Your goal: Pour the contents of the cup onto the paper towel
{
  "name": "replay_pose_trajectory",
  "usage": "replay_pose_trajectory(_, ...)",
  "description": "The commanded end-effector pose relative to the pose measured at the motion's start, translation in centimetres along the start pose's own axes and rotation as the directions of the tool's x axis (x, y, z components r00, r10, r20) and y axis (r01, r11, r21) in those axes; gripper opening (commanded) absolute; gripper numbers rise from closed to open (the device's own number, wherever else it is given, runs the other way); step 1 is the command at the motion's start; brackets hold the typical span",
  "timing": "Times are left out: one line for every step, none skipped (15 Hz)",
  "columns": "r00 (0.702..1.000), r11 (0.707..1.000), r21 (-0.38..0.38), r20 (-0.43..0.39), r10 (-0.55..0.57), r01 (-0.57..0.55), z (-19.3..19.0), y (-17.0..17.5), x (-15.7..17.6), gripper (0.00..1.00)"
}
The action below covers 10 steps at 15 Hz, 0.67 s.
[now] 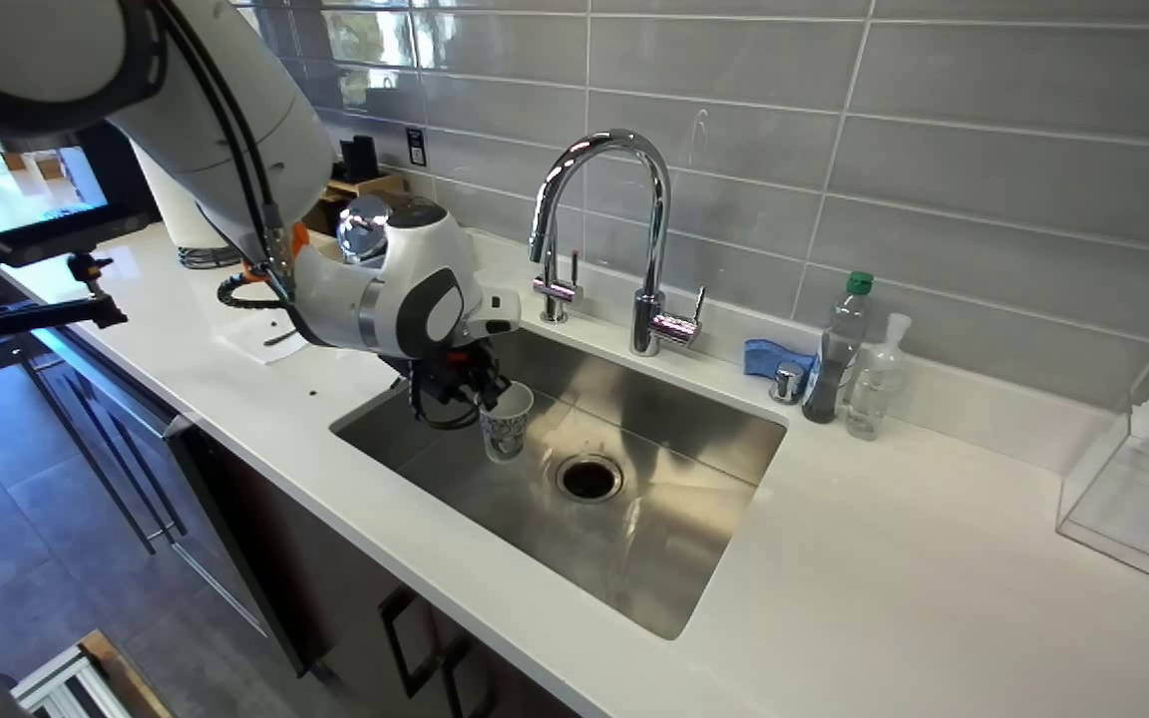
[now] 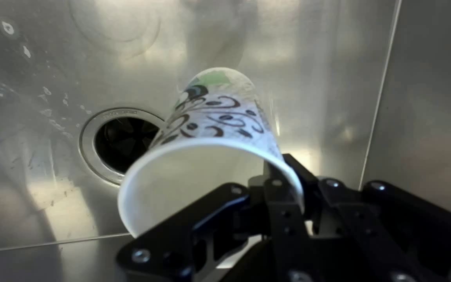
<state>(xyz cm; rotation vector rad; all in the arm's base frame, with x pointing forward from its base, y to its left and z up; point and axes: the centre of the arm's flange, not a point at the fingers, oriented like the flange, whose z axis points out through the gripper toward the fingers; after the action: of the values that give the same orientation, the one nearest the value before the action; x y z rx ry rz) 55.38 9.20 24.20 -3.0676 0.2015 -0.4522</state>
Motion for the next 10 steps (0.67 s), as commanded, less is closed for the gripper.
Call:
replay_pose_trajectory(0.999, 1.000, 0.005, -0.031, -0.023, 0.023, 3.4, -1.3, 0.6, 0.02)
replay_pose_trajectory(0.999, 0.999, 0.009, -0.030, -0.030, 0.030, 4.1, -1.6, 0.5, 0.02)
replay_pose_trajectory(0.999, 0.999, 0.012, -0.033, -0.040, 0.041, 4.6, -2.1, 0.4, 0.02)
replay_pose_trajectory(0.998, 0.998, 0.016, -0.036, -0.056, 0.056, 5.1, -2.4, 0.4, 0.02)
replay_pose_trajectory(0.997, 0.998, 0.016, -0.035, -0.066, 0.066, 5.6, -2.7, 0.3, 0.02)
replay_pose_trajectory(0.996, 0.996, 0.018, -0.036, -0.085, 0.086, 6.1, -2.9, 0.3, 0.02)
replay_pose_trajectory(0.993, 0.994, 0.011, -0.039, -0.107, 0.108, 6.4, -3.0, 0.4, 0.02)
replay_pose_trajectory(0.992, 0.993, 0.007, -0.034, -0.121, 0.121, 6.7, -3.1, 0.4, 0.02)
replay_pose_trajectory(0.990, 0.990, 0.001, -0.032, -0.139, 0.139, 6.9, -3.1, 0.4, 0.02)
replay_pose_trajectory(0.988, 0.989, -0.002, -0.030, -0.150, 0.150, 7.1, -3.0, 0.5, 0.02)
